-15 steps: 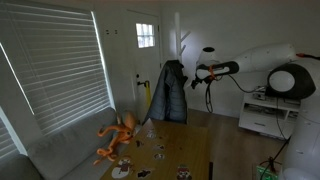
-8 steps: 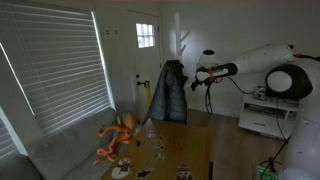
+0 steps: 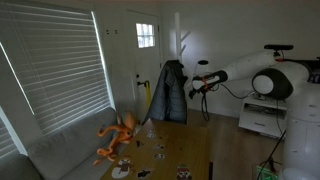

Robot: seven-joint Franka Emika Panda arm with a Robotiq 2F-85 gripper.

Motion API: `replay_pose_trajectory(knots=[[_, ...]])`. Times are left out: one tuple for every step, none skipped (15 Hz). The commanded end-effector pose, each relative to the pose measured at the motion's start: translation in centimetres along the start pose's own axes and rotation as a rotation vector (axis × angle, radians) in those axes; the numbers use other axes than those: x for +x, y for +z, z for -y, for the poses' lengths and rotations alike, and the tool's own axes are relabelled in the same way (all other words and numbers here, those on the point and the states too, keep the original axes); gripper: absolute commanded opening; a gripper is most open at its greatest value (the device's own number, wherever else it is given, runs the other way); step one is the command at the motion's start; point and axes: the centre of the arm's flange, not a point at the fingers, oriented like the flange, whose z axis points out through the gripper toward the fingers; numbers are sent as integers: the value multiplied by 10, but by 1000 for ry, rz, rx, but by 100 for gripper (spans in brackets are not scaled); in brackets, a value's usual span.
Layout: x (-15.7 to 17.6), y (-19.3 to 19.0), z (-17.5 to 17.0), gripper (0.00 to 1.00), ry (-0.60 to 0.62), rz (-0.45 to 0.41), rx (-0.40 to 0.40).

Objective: Move the bag over to a different stock on the coat hanger twice

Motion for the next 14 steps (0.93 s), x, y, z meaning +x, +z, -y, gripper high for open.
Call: replay_pose_trajectory(knots=[[12, 34, -3, 100, 33, -31, 18], [14, 38, -3, 100, 42, -39, 15], [17, 44, -5, 100, 52, -53, 20], [19, 48, -7, 98, 62, -65, 21], [23, 50, -8, 94, 70, -79, 22], [25, 52, -8, 95, 79, -93, 26], [29, 52, -7, 97, 89, -109, 30], [32, 53, -5, 98, 98, -120, 40], [35, 54, -3, 100, 105, -128, 48], [37, 53, 0, 100, 110, -136, 55], [40, 55, 3, 98, 114, -140, 69], [42, 55, 7, 92, 120, -145, 77], [44, 57, 9, 87, 124, -150, 86], [46, 58, 12, 86, 130, -155, 90]])
